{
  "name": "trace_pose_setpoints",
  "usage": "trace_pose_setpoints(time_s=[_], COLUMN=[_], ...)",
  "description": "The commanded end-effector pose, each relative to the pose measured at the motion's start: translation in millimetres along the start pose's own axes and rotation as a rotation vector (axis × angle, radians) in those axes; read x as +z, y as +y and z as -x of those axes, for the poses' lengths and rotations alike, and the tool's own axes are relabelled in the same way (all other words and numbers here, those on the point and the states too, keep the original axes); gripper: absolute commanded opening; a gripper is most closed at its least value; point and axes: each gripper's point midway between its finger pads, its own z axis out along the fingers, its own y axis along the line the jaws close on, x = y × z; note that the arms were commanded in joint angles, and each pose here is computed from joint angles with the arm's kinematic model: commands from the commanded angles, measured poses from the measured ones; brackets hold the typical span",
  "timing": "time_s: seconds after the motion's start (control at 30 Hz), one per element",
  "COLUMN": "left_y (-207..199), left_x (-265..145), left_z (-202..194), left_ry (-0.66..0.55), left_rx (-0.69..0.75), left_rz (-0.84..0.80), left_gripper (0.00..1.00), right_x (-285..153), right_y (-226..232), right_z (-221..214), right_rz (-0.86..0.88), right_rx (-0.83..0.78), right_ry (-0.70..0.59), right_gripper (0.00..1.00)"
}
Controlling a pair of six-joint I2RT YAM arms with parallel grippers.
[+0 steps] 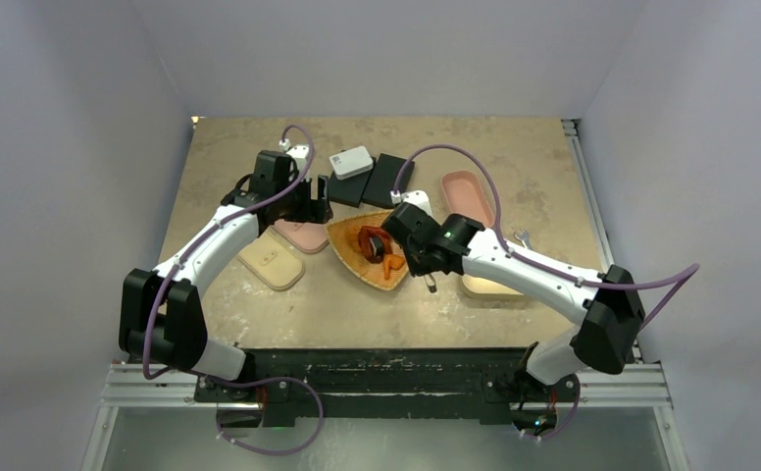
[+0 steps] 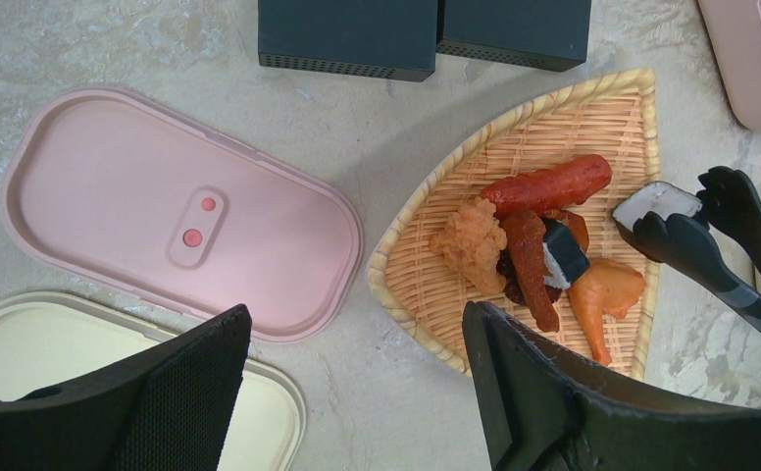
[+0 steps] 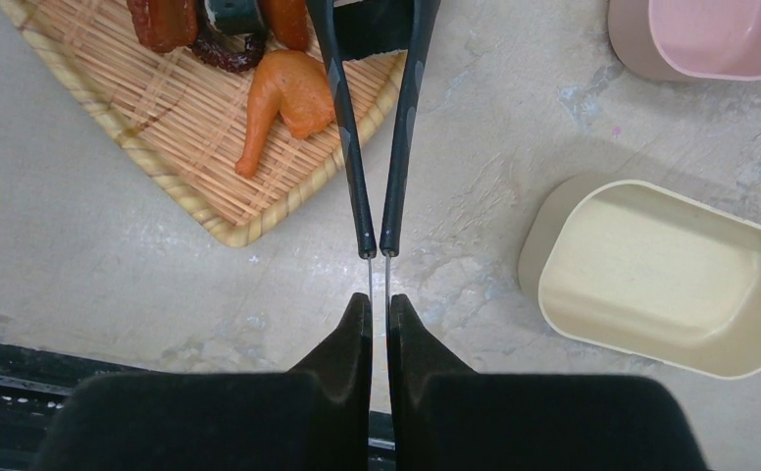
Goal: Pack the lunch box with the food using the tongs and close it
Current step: Pick up the fake food from the plate, then place the fake food in the packing box.
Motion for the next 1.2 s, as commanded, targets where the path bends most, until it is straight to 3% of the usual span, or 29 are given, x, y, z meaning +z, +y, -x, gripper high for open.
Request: trace_pose_setpoints(time_s=[0.0, 0.73, 1.17], left_y=[-3.9, -4.6, -6.2], left_x=[-8.1, -9.0, -9.9], left_z=[14.6, 15.1, 16.0], left_ry=[-0.061, -0.063, -0.067], left_rx=[0.0, 0.0, 0.0], left_rz=[-0.018, -0.021, -0.028], left_gripper=[0.79, 0.79, 0.79], right_x=[-18.9, -29.7, -30.1], right_y=[1.8, -8.4, -59.6], right_z=[22.8, 44.2, 86.9], right_rz=[0.025, -0.006, -0.073], right_rx=[0.06, 0.08, 0.185], right_ry=[-0.076, -0.144, -0.258], right_gripper=[0.0, 0.0, 0.0])
